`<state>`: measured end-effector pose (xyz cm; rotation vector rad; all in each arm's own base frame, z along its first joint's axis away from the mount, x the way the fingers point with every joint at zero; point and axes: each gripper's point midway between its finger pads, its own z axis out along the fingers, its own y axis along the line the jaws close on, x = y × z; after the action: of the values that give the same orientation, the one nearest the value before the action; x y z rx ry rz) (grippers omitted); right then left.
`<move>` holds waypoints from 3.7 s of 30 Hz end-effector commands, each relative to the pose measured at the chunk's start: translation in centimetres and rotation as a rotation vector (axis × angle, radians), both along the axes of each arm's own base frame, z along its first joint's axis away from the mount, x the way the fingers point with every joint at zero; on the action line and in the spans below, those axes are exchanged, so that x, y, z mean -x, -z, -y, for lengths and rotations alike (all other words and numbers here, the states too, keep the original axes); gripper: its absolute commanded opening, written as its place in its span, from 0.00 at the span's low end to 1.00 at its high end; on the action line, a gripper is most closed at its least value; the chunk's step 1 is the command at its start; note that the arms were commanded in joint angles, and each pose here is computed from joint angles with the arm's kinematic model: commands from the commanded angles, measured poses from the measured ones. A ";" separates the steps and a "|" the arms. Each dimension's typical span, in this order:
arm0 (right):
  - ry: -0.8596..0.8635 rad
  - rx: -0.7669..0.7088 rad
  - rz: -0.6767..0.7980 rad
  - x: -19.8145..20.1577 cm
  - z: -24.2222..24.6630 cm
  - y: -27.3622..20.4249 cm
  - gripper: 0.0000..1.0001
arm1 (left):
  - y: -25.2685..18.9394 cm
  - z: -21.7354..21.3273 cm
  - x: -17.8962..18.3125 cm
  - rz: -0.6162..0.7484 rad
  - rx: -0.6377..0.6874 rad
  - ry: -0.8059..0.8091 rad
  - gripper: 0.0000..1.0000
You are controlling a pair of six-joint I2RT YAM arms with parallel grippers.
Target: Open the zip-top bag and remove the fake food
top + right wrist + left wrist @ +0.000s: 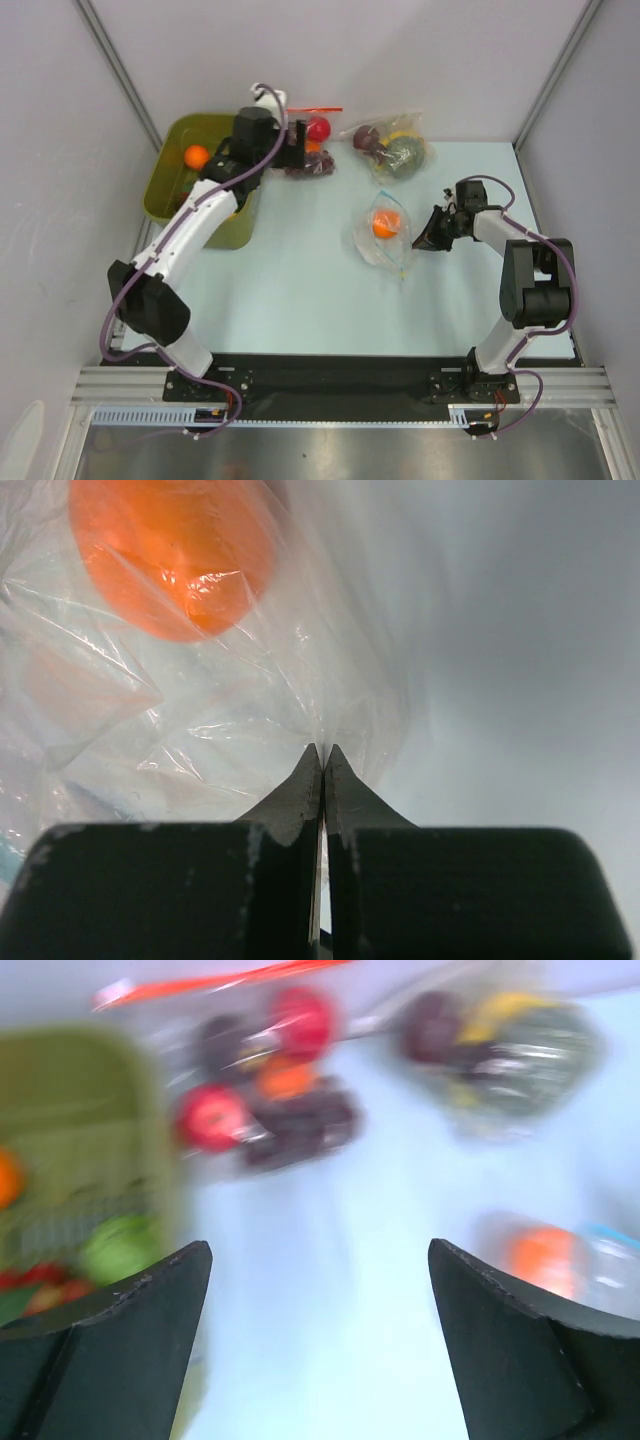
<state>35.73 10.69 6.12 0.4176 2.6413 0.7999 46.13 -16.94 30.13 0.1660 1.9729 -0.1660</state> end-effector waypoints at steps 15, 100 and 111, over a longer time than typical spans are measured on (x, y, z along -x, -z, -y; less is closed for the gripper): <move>-0.021 0.010 0.070 -0.7 -0.4 -2.3 0.00 | 5.1 28.1 15.6 -0.200 0.059 1.111 0.85; -0.154 0.013 0.103 -9.3 -5.1 3.1 0.00 | 21.6 26.1 6.6 -0.384 0.167 0.750 0.85; -0.170 -0.054 0.087 -8.8 -6.6 2.4 0.00 | 23.7 26.3 7.1 -0.425 0.171 0.750 0.89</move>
<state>44.61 15.97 2.92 0.1969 2.6082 0.8605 38.17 -42.13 5.50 0.8192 2.2638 -0.8805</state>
